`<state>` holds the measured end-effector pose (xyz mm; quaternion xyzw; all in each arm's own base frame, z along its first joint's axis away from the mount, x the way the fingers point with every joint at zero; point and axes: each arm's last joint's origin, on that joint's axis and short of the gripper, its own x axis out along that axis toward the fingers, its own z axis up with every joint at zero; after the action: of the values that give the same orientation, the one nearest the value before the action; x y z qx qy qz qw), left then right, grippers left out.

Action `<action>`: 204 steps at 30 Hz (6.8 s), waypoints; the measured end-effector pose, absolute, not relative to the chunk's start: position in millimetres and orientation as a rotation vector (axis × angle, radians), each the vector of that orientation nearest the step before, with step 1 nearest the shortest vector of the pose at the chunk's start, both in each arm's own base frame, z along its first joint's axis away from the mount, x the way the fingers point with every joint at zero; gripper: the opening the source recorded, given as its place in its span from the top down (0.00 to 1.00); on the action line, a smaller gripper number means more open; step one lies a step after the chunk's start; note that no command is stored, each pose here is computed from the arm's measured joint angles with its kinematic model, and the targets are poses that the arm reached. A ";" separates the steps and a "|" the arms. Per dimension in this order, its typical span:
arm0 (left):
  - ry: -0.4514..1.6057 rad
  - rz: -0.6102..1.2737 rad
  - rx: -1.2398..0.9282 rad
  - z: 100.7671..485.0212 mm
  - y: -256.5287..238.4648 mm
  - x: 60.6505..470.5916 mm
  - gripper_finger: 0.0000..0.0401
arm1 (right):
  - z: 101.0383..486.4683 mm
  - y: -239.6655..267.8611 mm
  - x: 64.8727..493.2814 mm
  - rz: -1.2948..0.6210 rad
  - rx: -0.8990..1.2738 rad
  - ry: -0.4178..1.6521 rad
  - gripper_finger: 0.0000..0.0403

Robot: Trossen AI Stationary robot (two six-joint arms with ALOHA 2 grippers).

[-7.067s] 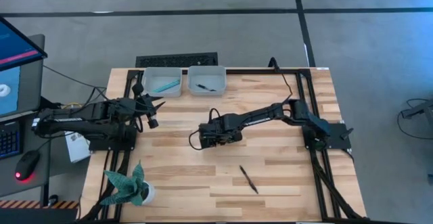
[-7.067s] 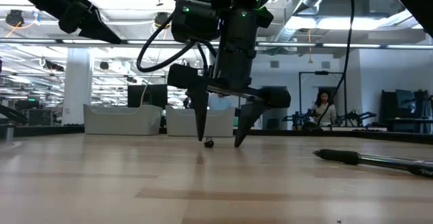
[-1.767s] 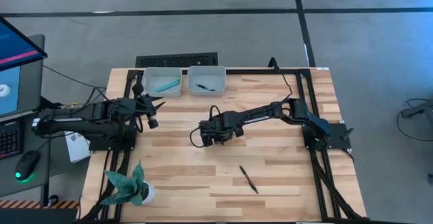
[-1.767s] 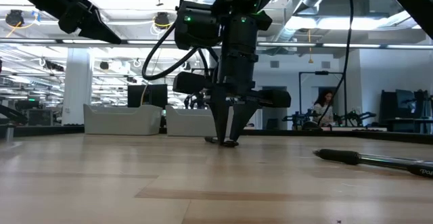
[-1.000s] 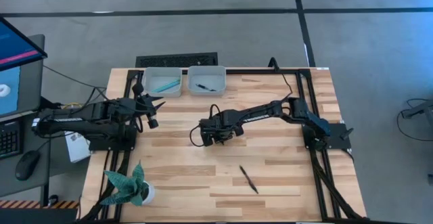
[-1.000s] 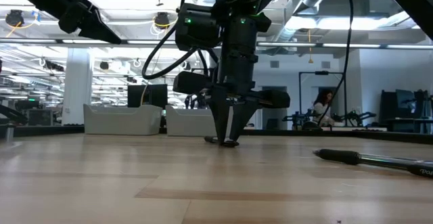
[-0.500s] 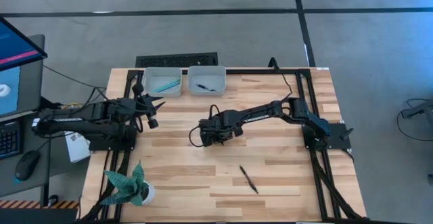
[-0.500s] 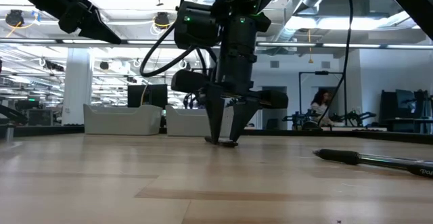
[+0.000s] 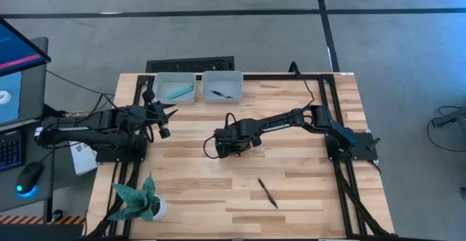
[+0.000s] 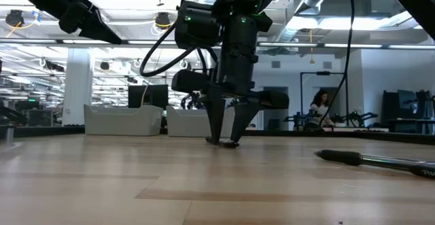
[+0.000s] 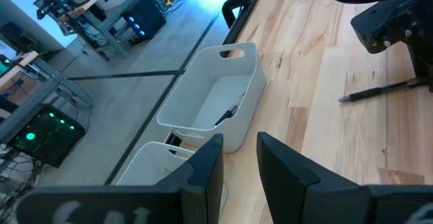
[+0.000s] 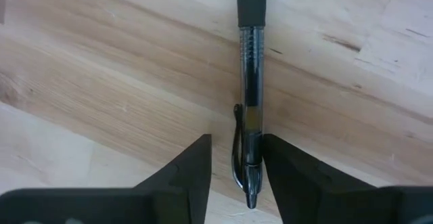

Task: Sort pens & pencils
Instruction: Put the top black pen into the right gray bin

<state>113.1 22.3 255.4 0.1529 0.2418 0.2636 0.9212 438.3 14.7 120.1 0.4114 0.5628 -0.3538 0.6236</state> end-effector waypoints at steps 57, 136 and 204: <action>0.497 0.541 0.315 255.4 22.2 113.1 0.79 | 186.9 -19.0 456.9 -0.710 0.704 1.240 0.80; 0.522 0.540 0.306 252.8 22.2 111.9 0.79 | 201.7 6.9 446.1 -0.833 0.535 1.293 0.37; 0.523 0.540 0.306 252.7 22.2 111.9 0.79 | 134.1 -16.8 437.1 -0.724 0.699 1.339 0.81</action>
<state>111.9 22.2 252.7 0.1488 0.2544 0.2625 0.9188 437.1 -16.8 134.1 0.3099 0.5938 -0.3212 0.6695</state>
